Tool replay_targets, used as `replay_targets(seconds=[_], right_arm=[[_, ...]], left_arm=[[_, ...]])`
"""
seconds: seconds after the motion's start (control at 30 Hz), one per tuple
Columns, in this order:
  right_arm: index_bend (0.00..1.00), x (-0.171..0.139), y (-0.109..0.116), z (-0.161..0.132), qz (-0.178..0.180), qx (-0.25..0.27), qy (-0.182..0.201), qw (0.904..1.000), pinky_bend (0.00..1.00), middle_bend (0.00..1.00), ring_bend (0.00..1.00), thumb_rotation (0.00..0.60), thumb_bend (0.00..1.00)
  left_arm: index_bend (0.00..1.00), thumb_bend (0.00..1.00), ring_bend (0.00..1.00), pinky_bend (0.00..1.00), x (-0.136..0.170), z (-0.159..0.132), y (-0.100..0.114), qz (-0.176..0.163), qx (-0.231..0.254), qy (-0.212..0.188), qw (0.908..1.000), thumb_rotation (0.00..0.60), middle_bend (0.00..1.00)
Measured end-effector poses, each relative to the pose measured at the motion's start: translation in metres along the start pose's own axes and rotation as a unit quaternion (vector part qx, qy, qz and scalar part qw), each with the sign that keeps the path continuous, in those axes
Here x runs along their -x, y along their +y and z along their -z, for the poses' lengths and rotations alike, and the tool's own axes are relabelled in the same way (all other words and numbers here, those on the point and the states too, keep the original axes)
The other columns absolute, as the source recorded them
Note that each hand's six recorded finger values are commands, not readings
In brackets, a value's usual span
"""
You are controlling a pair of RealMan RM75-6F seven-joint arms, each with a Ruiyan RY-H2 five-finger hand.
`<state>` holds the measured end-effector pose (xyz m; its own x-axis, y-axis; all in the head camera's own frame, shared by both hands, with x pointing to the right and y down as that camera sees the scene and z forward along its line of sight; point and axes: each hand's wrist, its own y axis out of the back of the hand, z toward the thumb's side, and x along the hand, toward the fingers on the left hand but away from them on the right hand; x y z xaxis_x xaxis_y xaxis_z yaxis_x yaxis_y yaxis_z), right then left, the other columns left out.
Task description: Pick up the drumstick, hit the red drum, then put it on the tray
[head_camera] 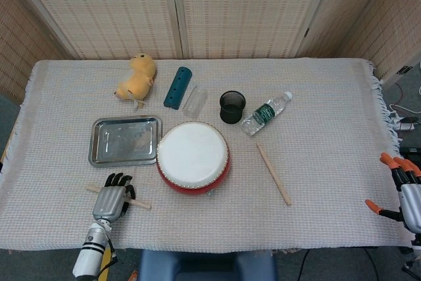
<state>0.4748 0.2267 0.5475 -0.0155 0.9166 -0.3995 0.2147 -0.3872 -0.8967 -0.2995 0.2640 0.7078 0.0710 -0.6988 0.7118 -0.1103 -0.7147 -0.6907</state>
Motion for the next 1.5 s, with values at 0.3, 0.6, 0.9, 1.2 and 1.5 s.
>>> replay_targets(seconds=[0.3,0.6,0.9,1.2,1.5], right_arm=[[0.09,0.001,0.000,-0.001,-0.001,0.000,0.002,1.0000,0.10,0.16,0.01,0.600,0.10],[0.09,0.002,0.001,-0.004,0.000,-0.002,0.005,1.0000,0.10,0.16,0.01,0.600,0.10],[0.09,0.002,0.007,-0.007,0.009,-0.002,0.013,0.9999,0.10,0.16,0.01,0.600,0.10],[0.09,0.005,0.024,-0.015,0.024,-0.012,0.025,0.9993,0.10,0.16,0.01,0.600,0.10],[0.09,0.007,0.028,-0.021,0.025,-0.016,0.029,0.9991,0.10,0.16,0.01,0.600,0.10]], left_arm=[[0.56,0.38,0.08,0.04,0.006,-0.001,0.006,-0.004,0.049,-0.004,0.9988,0.600,0.19],[0.59,0.38,0.11,0.06,0.016,0.010,0.034,-0.004,0.219,-0.006,0.9756,0.600,0.23],[0.59,0.38,0.14,0.08,0.026,0.029,0.061,0.019,0.438,-0.018,0.8987,0.600,0.27],[0.59,0.38,0.14,0.09,0.031,0.046,0.078,0.066,0.594,-0.040,0.8007,0.600,0.27],[0.59,0.38,0.14,0.09,0.033,0.058,0.080,0.139,0.670,-0.050,0.7278,0.600,0.28]])
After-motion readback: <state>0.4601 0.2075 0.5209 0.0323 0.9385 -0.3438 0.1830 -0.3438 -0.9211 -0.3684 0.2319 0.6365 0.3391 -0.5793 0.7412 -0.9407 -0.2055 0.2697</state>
